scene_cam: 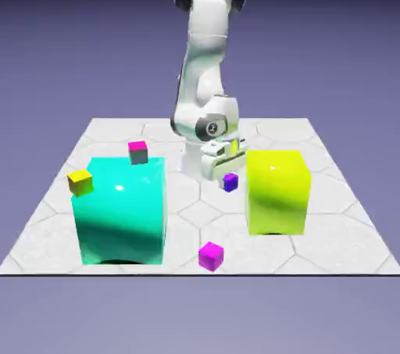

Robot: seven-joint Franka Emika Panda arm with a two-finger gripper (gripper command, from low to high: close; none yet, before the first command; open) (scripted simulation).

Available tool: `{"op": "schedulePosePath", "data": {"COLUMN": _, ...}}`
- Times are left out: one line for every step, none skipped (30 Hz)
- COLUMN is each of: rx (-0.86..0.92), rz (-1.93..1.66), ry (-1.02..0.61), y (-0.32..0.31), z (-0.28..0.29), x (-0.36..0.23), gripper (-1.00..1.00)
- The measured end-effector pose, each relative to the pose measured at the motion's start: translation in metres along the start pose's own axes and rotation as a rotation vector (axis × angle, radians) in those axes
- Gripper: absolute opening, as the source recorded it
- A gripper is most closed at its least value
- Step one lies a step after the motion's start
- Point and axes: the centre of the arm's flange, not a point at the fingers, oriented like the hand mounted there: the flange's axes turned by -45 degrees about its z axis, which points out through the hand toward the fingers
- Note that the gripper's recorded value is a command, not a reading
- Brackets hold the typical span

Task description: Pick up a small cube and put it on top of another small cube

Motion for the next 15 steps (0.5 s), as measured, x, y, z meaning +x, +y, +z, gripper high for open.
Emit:
{"op": "schedulePosePath", "data": {"rx": -0.047, "rz": -0.024, "ry": 0.001, "y": 0.012, "z": 0.002, "x": 0.004, "gripper": -1.00}}
{"op": "schedulePosePath", "data": {"rx": -0.094, "rz": -0.011, "ry": 0.008, "y": 0.025, "z": 0.003, "x": 0.014, "gripper": -1.00}}
{"op": "schedulePosePath", "data": {"rx": -0.141, "rz": 0.018, "ry": 0.015, "y": 0.039, "z": 0.004, "x": 0.024, "gripper": -1.00}}
{"op": "schedulePosePath", "data": {"rx": -0.186, "rz": 0.048, "ry": 0.019, "y": 0.053, "z": 0.005, "x": 0.034, "gripper": -1.00}}
{"op": "schedulePosePath", "data": {"rx": -0.229, "rz": 0.079, "ry": 0.021, "y": 0.067, "z": 0.005, "x": 0.043, "gripper": -1.00}}
{"op": "schedulePosePath", "data": {"rx": -0.261, "rz": 0.116, "ry": 0.024, "y": 0.079, "z": 0.004, "x": 0.052, "gripper": -1.00}}
{"op": "schedulePosePath", "data": {"rx": -0.290, "rz": 0.156, "ry": 0.025, "y": 0.090, "z": 0.004, "x": 0.060, "gripper": -1.00}}
{"op": "schedulePosePath", "data": {"rx": -0.317, "rz": 0.196, "ry": 0.024, "y": 0.101, "z": 0.003, "x": 0.068, "gripper": -1.00}}
{"op": "schedulePosePath", "data": {"rx": -0.342, "rz": 0.237, "ry": 0.021, "y": 0.112, "z": 0.002, "x": 0.075, "gripper": -1.00}}
{"op": "schedulePosePath", "data": {"rx": -0.365, "rz": 0.279, "ry": 0.017, "y": 0.123, "z": 0.000, "x": 0.081, "gripper": -1.00}}
{"op": "schedulePosePath", "data": {"rx": -0.387, "rz": 0.321, "ry": 0.010, "y": 0.134, "z": -0.001, "x": 0.087, "gripper": -1.00}}
{"op": "schedulePosePath", "data": {"rx": -0.406, "rz": 0.365, "ry": 0.002, "y": 0.145, "z": -0.002, "x": 0.092, "gripper": -1.00}}
{"op": "schedulePosePath", "data": {"rx": -0.424, "rz": 0.407, "ry": -0.007, "y": 0.155, "z": -0.004, "x": 0.097, "gripper": -1.00}}
{"op": "schedulePosePath", "data": {"rx": -0.421, "rz": 0.467, "ry": -0.007, "y": 0.160, "z": -0.004, "x": 0.102, "gripper": -1.00}}
{"op": "schedulePosePath", "data": {"rx": -0.412, "rz": 0.535, "ry": -0.005, "y": 0.163, "z": -0.004, "x": 0.106, "gripper": -1.00}}
